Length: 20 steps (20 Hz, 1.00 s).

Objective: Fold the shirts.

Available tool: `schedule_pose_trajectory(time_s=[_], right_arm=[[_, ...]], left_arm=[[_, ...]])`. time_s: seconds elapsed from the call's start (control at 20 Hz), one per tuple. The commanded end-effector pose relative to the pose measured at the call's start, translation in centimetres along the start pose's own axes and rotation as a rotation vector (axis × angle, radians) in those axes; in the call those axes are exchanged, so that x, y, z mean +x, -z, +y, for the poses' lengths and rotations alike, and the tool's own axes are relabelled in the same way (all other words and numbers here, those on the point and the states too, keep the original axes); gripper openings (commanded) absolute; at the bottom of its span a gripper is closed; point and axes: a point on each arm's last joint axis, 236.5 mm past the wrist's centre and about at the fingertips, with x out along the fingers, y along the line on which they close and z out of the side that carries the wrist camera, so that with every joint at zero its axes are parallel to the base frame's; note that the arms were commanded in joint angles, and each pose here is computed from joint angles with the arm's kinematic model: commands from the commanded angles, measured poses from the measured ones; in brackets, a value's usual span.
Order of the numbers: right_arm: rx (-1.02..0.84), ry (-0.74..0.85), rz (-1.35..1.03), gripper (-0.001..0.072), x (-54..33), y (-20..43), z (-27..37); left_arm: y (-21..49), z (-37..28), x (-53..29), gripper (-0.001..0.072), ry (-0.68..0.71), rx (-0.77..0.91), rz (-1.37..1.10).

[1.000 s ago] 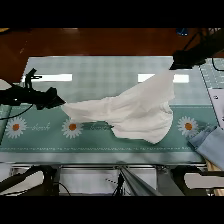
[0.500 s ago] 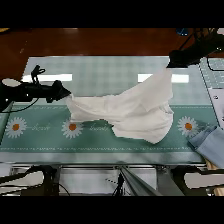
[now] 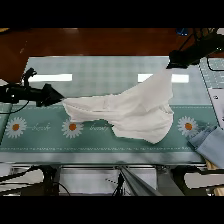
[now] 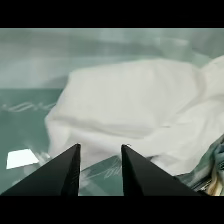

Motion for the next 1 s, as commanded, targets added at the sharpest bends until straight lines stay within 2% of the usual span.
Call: schedule_pose_trajectory(time_s=[0.0, 0.05, 0.15, 0.2, 0.5, 0.95], right_arm=[[-0.003, -0.001, 0.006, 0.0022, 0.0, 0.1, 0.1], [-0.005, -0.001, 0.006, 0.0022, 0.0, 0.1, 0.0], [-0.006, -0.001, 0.005, 0.0022, 0.0, 0.1, 0.0], [-0.006, 0.0, 0.005, 0.0022, 0.0, 0.1, 0.0], [-0.006, 0.0, 0.001, 0.0022, 0.0, 0.0, 0.0], [-0.006, 0.001, -0.002, 0.0022, 0.0, -0.1, 0.0]], left_arm=[[2.8, 4.8, -2.3, 0.0335, -0.118, -0.055, 0.082], [2.7, 5.2, -2.6, 0.0337, -0.119, -0.069, 0.07], [3.0, 5.7, -2.8, 0.05, -0.116, -0.085, 0.068], [3.4, 5.9, -2.5, 0.0509, -0.114, -0.083, 0.08], [7.3, 7.0, 1.8, 0.0507, -0.12, -0.069, 0.173], [6.4, 3.1, 5.9, 0.0484, -0.076, 0.003, 0.127]])
